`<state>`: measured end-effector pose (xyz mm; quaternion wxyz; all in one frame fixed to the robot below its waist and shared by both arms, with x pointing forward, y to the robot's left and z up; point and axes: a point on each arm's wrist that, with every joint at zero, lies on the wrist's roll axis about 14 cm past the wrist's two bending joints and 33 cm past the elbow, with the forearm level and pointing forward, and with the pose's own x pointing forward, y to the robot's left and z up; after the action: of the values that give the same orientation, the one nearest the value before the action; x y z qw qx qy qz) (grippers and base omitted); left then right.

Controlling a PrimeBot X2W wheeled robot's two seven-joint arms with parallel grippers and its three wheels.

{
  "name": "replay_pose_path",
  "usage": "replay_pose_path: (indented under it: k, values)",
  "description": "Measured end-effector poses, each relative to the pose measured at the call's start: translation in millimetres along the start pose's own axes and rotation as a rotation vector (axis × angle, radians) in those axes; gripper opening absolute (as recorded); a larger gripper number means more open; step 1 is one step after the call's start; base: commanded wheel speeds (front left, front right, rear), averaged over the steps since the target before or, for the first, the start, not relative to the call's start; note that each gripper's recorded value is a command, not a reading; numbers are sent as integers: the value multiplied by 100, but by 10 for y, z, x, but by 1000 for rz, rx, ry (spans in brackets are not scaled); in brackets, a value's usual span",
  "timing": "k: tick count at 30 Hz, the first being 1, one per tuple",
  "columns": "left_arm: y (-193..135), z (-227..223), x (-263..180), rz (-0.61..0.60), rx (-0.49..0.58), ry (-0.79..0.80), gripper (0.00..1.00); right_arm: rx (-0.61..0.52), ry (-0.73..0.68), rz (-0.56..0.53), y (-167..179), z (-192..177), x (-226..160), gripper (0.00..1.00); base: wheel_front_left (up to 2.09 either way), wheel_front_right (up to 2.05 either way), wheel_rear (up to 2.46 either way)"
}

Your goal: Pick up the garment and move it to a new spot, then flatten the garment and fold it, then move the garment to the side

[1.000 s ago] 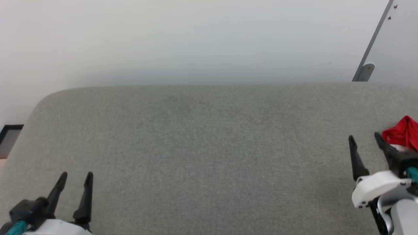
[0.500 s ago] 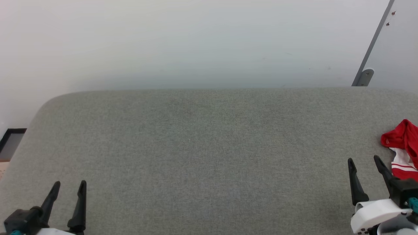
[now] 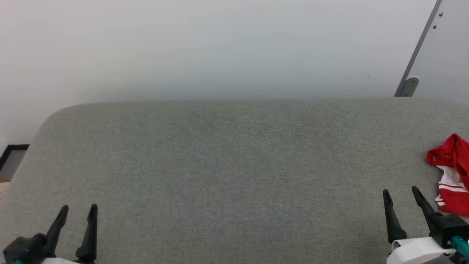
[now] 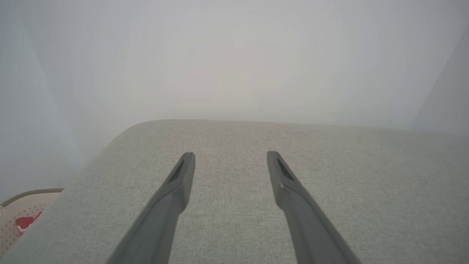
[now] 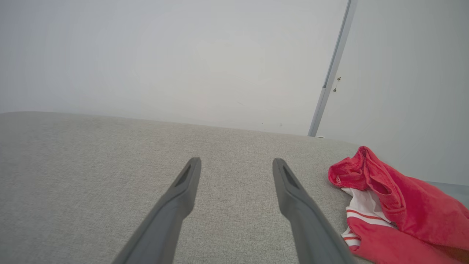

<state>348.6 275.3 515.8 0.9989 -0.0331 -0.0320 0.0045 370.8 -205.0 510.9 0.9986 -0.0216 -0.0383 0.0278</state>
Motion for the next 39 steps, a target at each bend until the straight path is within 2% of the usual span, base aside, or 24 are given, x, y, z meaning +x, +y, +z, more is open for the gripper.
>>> replay_pose_path:
  k: [14,15,22,39]
  values:
    - [-29,54,-8,-9,-21,-18,100,7,8,-2,10,-28,-28,100,0,0,0]
    - [-33,46,-12,-9,-23,-16,0,8,11,-2,10,-39,-32,0,0,0,0]
    - [-152,-297,-136,12,-108,76,0,59,123,-19,36,-370,-187,0,0,0,0]
    - [-194,-329,-51,80,-405,89,0,395,124,-105,-28,-357,-151,0,0,0,0]
